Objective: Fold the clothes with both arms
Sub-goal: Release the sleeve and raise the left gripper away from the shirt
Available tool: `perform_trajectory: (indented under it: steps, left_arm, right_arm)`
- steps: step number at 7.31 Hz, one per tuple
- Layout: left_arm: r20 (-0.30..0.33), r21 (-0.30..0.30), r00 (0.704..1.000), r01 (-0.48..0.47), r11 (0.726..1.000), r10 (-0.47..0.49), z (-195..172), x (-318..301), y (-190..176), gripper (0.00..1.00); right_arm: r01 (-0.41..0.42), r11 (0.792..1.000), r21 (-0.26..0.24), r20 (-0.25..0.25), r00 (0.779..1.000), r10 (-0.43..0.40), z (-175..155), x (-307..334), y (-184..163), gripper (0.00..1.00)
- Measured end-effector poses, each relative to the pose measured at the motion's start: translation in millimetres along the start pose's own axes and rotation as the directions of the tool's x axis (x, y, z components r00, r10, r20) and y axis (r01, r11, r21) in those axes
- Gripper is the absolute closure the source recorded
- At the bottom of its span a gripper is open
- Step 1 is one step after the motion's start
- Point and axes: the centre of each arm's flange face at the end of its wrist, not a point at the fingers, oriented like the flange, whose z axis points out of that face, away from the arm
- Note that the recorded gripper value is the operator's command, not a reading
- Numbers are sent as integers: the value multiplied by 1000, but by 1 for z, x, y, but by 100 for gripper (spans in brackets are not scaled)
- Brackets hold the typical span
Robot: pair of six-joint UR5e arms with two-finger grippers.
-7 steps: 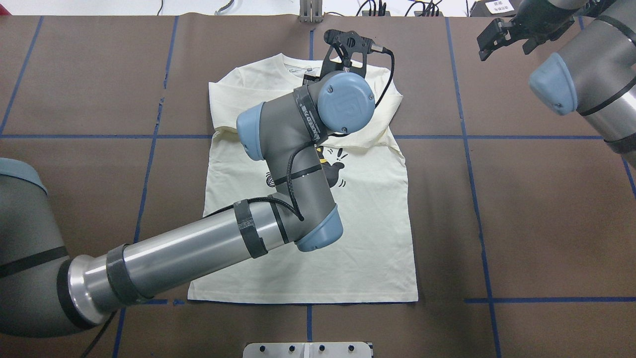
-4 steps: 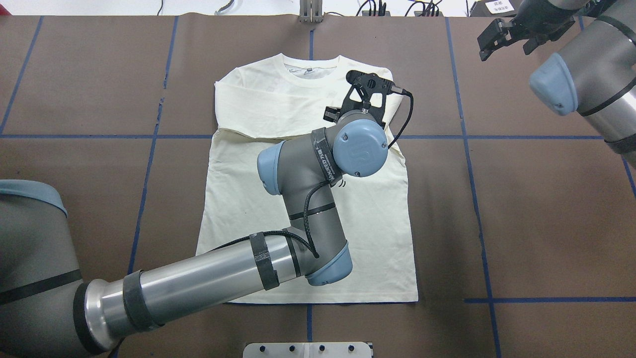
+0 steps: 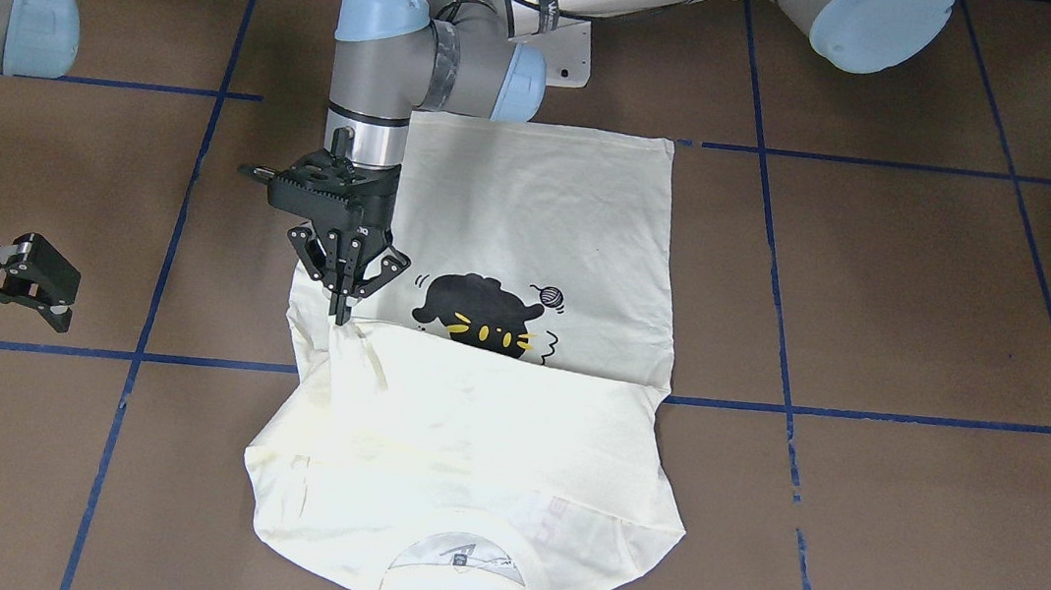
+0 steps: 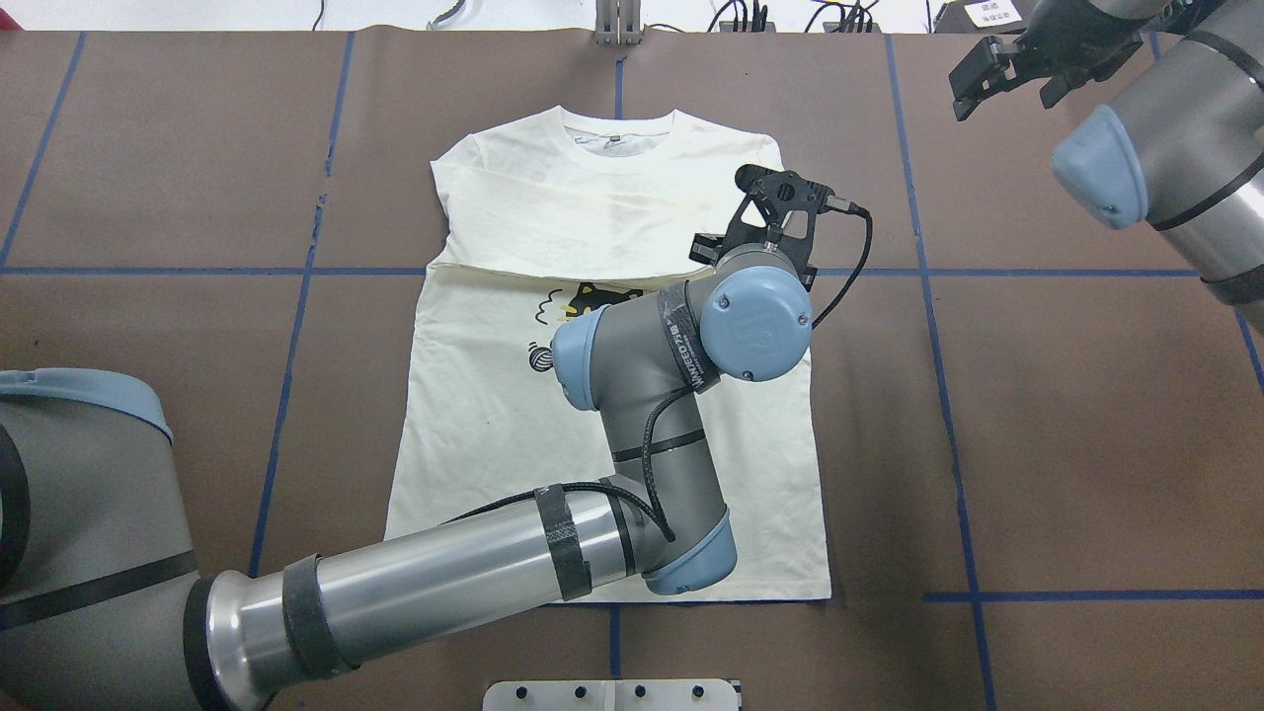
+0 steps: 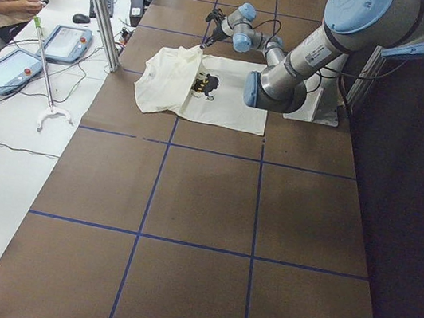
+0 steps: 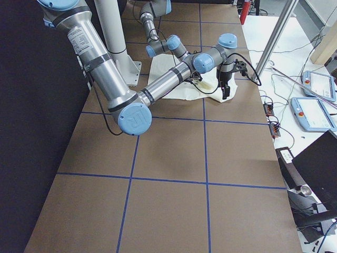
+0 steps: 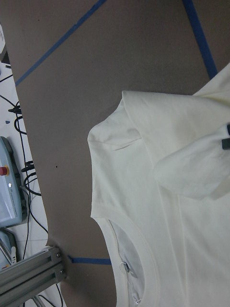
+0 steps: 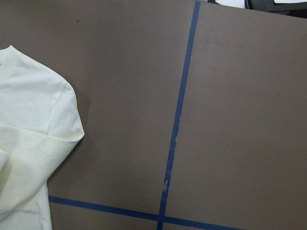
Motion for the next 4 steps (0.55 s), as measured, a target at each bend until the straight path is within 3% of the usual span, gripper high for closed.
perform_trajectory:
  steps: [2,4]
  left_arm:
    - [-130,23,990,54,998,-50,-12,-1,-19,0]
    - [-224,-127,973,33,991,-61,-19,-51,-71,0]
  right_arm:
    - [4,1000,0,3,1000,-4,0,-3,0,0]
    - [21,1000,14,22,1000,-21,4,-12,4,0]
